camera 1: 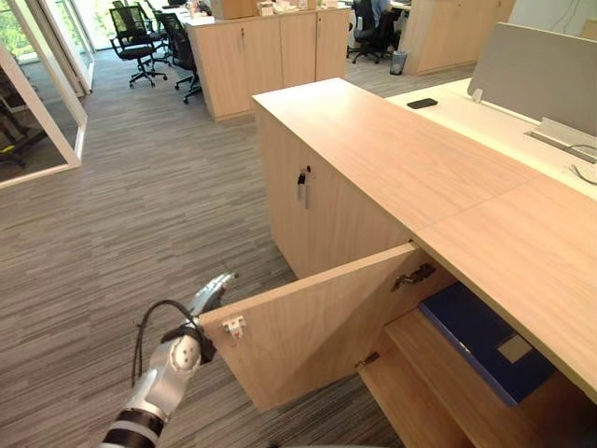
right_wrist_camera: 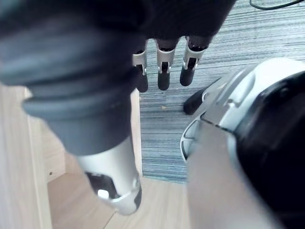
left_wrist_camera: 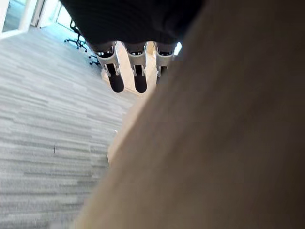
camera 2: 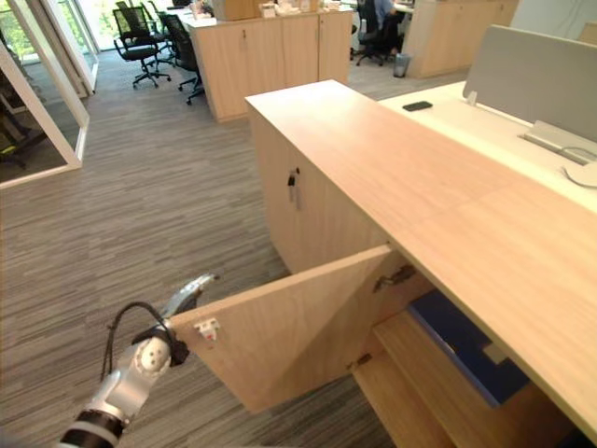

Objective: Walk over to the cabinet, pick up the folder, carry it to the office cabinet, place the folder inside the office cabinet, then close the office cabinet door

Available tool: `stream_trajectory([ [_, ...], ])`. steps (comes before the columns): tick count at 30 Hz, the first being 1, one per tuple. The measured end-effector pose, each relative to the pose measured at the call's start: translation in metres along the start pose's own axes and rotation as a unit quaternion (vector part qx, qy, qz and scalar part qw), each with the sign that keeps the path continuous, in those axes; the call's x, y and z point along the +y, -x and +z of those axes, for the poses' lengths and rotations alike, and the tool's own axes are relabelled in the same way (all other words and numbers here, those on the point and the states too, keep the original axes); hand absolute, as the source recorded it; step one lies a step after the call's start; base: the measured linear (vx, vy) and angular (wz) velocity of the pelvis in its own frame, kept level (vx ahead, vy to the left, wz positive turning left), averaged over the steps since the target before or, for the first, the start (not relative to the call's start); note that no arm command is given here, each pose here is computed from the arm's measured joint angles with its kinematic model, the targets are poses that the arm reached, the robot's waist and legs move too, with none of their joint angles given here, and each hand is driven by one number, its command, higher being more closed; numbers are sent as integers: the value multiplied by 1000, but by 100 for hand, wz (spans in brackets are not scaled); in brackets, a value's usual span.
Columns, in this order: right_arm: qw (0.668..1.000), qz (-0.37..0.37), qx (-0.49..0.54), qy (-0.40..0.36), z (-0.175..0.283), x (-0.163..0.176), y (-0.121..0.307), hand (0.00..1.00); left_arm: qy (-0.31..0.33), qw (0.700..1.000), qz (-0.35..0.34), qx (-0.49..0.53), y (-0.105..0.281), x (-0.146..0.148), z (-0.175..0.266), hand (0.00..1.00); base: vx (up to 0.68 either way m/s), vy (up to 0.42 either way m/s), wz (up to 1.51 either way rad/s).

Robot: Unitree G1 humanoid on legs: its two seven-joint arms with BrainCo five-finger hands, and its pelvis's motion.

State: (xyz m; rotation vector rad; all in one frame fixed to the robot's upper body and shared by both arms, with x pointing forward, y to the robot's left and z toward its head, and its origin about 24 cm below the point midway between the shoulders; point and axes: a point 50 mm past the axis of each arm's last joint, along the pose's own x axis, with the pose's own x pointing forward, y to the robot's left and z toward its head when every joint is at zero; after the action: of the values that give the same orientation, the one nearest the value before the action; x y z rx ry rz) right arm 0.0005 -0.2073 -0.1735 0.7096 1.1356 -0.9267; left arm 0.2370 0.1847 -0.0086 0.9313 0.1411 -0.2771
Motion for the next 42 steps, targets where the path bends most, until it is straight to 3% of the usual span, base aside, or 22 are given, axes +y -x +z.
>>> stream_trajectory([
  [7,1000,-1,8,3,-7,5,1,0,81,988,-128,14,28,-67,5,0,39,40,0],
  [11,1000,-27,15,7,-12,-2,2,0,111,981,-161,-10,29,-85,25,0,7,37,-24],
  [16,989,-133,38,42,-34,-54,17,0,143,975,-159,-56,20,-87,54,0,-6,47,-46],
  [20,975,-203,80,31,-63,-88,36,0,140,980,-132,-57,10,-71,54,0,-8,8,-54],
  [25,972,-218,85,-11,-67,-94,39,0,158,979,-109,-62,0,-58,58,0,9,48,-41],
  [31,972,-209,94,-41,-64,-82,31,0,180,980,-83,-10,-2,-51,33,0,-64,-83,-74],
  [42,968,-220,75,-90,-53,-88,28,0,199,970,-125,56,9,-78,12,0,-55,-181,-14],
])
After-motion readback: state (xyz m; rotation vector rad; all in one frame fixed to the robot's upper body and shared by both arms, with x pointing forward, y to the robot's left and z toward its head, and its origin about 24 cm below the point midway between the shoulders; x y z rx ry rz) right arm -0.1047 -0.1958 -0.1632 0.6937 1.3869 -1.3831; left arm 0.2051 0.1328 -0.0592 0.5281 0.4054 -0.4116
